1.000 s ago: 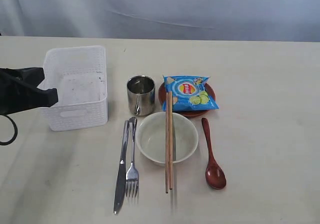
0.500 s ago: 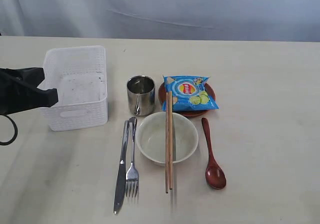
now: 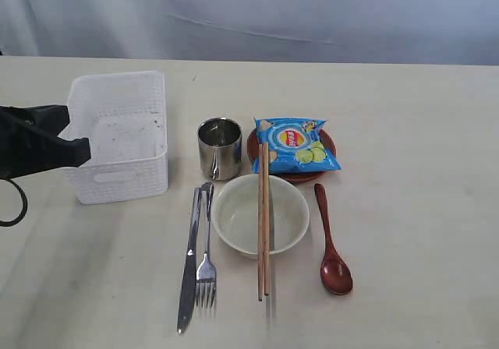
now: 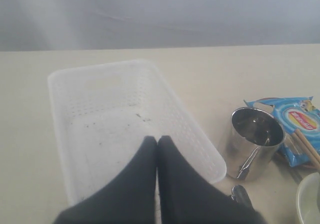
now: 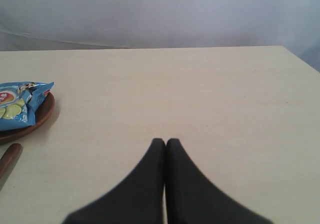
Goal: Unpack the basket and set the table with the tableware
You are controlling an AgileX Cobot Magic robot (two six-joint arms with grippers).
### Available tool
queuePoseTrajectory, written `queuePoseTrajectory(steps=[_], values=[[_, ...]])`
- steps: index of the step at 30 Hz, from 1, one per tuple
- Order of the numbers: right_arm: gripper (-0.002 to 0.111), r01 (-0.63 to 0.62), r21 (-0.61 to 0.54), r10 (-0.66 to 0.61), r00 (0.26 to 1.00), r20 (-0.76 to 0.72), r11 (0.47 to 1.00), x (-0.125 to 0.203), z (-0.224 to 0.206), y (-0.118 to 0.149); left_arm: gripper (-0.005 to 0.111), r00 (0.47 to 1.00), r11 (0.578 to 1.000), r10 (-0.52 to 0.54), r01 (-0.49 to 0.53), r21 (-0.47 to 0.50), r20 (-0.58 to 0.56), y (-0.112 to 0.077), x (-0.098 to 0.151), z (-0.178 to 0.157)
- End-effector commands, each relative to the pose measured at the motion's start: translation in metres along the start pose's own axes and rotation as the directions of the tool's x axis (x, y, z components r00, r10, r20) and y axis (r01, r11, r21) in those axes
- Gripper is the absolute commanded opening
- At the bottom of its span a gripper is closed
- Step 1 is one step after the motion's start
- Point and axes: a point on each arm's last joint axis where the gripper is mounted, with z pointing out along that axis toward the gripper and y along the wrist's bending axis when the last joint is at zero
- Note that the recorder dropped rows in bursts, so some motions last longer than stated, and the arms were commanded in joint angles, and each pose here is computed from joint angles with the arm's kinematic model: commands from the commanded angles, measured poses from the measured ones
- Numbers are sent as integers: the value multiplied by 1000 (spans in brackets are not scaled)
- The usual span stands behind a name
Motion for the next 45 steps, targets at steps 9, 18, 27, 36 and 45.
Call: queuePoseTrajectory(steps=[9,18,27,36,45], values=[[0,1,5,-1,1000,4,1000,1,0,0,0,950,956,293,-293,-20,110,1,-16,-21],[0,1,5,-1,1000,4,1000,1,0,0,0,927,962,248,-271,44,283,-1,-37,-88],[0,3,5,-3,1000,4,1000,1,0,0,0,912,934,249,-315,168,325,-3,-22,-151],[0,3,5,-3,1000,4,1000,1,0,0,0,868,937,229,-320,142,441,0,-23,-173],[0,3,5,-3,1000,4,1000,1,0,0,0,866,945,282,-324,34,412,6,-23,-171]])
